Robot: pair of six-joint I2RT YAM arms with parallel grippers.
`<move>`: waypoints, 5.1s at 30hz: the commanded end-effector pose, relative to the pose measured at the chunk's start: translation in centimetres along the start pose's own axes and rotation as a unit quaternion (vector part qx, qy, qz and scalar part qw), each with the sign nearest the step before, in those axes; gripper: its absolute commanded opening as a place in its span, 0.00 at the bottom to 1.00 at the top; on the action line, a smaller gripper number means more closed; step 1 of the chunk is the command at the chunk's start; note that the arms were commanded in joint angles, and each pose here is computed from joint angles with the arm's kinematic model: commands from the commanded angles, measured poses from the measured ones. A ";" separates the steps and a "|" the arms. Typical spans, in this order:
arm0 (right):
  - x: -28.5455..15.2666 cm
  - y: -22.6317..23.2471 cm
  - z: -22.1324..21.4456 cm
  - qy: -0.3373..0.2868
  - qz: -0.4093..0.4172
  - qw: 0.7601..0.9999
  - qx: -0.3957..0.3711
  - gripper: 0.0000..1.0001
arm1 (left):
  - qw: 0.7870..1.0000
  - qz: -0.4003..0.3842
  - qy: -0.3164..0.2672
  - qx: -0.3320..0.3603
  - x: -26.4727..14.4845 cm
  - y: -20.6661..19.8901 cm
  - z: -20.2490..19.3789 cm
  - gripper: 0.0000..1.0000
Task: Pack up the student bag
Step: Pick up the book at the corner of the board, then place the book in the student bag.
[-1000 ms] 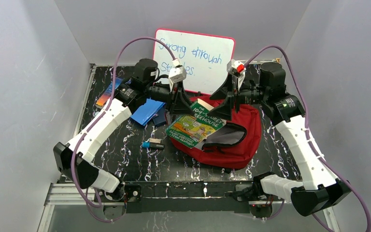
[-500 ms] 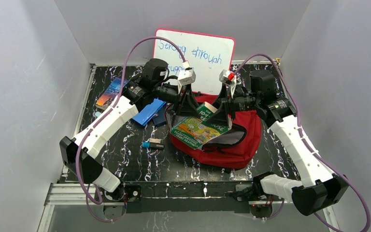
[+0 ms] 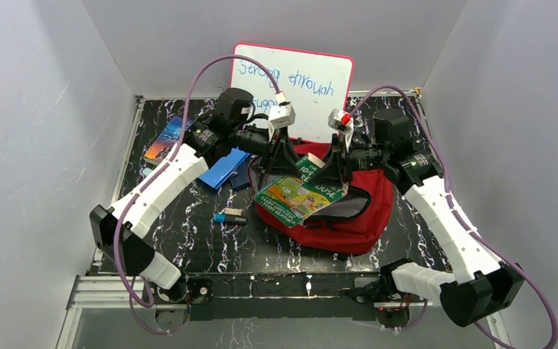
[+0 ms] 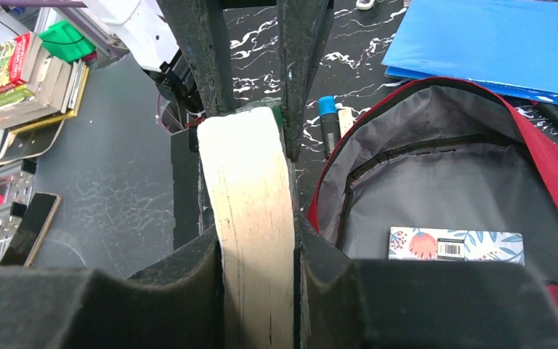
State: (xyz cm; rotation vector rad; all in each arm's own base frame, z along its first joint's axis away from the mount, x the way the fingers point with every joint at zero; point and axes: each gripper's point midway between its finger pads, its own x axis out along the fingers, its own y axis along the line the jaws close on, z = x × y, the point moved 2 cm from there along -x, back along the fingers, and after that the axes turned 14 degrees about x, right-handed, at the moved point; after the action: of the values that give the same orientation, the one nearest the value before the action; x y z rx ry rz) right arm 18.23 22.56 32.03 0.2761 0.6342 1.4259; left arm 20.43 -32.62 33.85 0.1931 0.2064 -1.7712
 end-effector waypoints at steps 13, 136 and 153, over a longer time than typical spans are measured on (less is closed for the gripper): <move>-4.6 5.0 6.4 -0.234 -0.089 0.963 -0.097 0.00 | 0.964 0.226 -0.107 0.092 -4.7 0.9 6.1 0.92; -10.9 -10.8 -11.1 -0.131 -0.587 0.721 0.343 0.78 | 0.920 0.285 -0.094 -0.253 -8.2 7.5 -5.0 0.00; -8.3 -13.1 -13.6 -0.167 -0.535 0.760 0.328 0.77 | 0.919 0.256 -0.085 -0.288 -7.0 8.0 -7.3 0.00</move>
State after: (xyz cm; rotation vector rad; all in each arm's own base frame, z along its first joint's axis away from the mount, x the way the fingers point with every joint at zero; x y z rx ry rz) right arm 19.75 8.38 14.78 0.4856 0.9095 -0.1148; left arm 30.01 -25.42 26.72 -0.3098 0.5579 -1.0736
